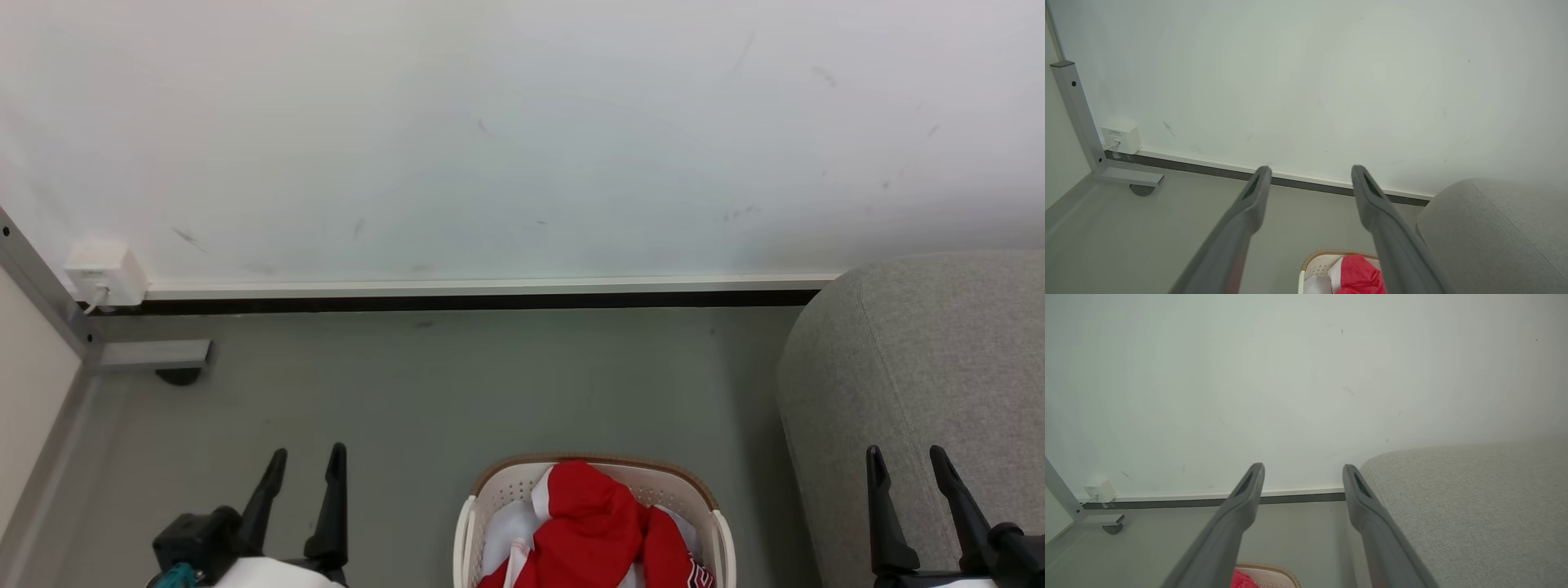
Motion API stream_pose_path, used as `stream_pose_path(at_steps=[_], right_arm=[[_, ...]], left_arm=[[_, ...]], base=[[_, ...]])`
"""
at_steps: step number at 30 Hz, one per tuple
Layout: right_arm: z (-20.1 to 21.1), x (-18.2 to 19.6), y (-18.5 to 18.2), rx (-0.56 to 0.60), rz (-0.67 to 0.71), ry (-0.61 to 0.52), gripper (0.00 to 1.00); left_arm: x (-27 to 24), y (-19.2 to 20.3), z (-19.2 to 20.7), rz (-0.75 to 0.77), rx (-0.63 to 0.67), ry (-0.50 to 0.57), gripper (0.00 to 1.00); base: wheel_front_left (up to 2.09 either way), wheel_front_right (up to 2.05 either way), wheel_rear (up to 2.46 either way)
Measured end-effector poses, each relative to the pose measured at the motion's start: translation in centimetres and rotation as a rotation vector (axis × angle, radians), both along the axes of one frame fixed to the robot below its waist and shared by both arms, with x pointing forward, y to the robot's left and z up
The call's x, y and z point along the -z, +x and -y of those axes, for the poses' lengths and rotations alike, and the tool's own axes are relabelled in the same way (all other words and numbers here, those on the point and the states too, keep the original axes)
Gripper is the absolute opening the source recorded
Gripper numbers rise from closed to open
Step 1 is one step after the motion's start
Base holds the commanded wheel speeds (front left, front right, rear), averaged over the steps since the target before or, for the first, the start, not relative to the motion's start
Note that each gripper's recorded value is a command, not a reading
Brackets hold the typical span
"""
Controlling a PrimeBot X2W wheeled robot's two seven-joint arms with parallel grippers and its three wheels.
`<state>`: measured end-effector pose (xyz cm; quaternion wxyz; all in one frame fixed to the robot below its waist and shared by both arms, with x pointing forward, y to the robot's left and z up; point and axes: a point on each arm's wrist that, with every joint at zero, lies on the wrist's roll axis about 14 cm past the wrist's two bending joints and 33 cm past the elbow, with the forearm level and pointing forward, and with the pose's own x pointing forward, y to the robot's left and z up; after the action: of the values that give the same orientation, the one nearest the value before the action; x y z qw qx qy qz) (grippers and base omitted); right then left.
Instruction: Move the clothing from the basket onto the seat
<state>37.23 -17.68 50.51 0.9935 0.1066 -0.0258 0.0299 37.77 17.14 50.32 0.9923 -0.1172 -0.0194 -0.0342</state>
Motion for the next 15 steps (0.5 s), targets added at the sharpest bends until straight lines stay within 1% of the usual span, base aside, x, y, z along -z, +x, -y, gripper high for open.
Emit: stream_pose_path(at_steps=[15], right_arm=[[-0.45,0.1,-0.24,-0.018,0.014,-0.095,1.0]], left_arm=[[-0.12,-0.13,0.35,0.022,0.02,0.118,1.0]], base=[[0.0,0.0,0.0]])
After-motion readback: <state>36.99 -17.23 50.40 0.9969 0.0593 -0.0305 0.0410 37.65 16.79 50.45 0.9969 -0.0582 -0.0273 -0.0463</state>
